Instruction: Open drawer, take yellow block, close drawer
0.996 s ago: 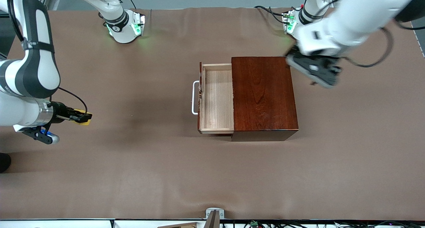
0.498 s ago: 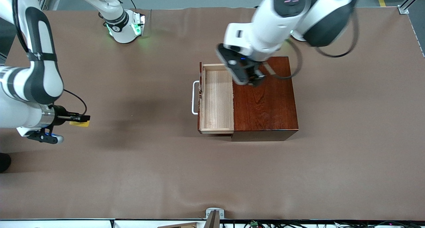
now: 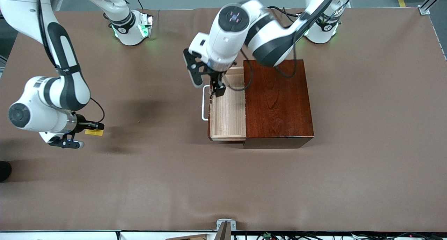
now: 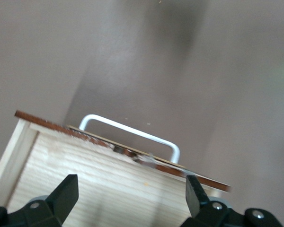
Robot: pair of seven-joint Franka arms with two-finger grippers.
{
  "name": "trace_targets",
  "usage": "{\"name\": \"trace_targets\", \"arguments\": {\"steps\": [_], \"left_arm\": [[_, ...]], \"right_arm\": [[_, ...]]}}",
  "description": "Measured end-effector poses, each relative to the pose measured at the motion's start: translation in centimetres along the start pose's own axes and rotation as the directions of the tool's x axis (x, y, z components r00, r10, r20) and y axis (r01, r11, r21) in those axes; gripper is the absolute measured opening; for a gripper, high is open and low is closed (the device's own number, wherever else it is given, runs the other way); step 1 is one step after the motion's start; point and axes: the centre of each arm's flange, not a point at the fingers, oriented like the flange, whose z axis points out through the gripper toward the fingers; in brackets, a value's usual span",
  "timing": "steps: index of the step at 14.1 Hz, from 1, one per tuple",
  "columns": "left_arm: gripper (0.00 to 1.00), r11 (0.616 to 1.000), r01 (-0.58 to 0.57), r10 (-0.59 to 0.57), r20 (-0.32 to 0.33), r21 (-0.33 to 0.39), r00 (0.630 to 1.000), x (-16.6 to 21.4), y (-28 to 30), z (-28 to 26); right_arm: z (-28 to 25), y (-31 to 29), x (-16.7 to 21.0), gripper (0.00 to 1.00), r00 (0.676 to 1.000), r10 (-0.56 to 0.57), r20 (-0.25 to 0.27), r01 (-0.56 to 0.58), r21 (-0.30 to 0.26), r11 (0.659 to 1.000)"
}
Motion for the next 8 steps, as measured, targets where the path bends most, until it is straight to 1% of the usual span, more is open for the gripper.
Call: {"name": "trace_targets", "arguments": {"steps": [1, 3, 5, 8], "left_arm": [[1.0, 0.999, -0.039, 0.038, 0.011, 0.02, 0.999, 0.3, 0.0, 1.7], [1.0, 0.993, -0.103, 0.102, 0.031, 0.048, 0.994, 1.1, 1.0, 5.0], [1.0, 0.984, -0.159, 0.155, 0.052, 0.084, 0.987, 1.9, 2.1, 7.5], [1.0, 0.971, -0.194, 0.185, 0.075, 0.138, 0.98, 2.4, 2.8, 9.5]], "right_arm": [[1.0, 0.1, -0.3, 0.56, 1.0, -0.006, -0.016, 0.006, -0.004, 1.0], [2.9, 0.4, -1.0, 0.56, 0.998, -0.025, -0.063, 0.025, -0.011, 1.0], [5.0, 0.8, -2.0, 0.56, 0.994, -0.032, -0.104, 0.03, -0.019, 0.999], [6.2, 0.9, -2.6, 0.56, 0.993, -0.034, -0.112, 0.032, -0.022, 0.999]]}}
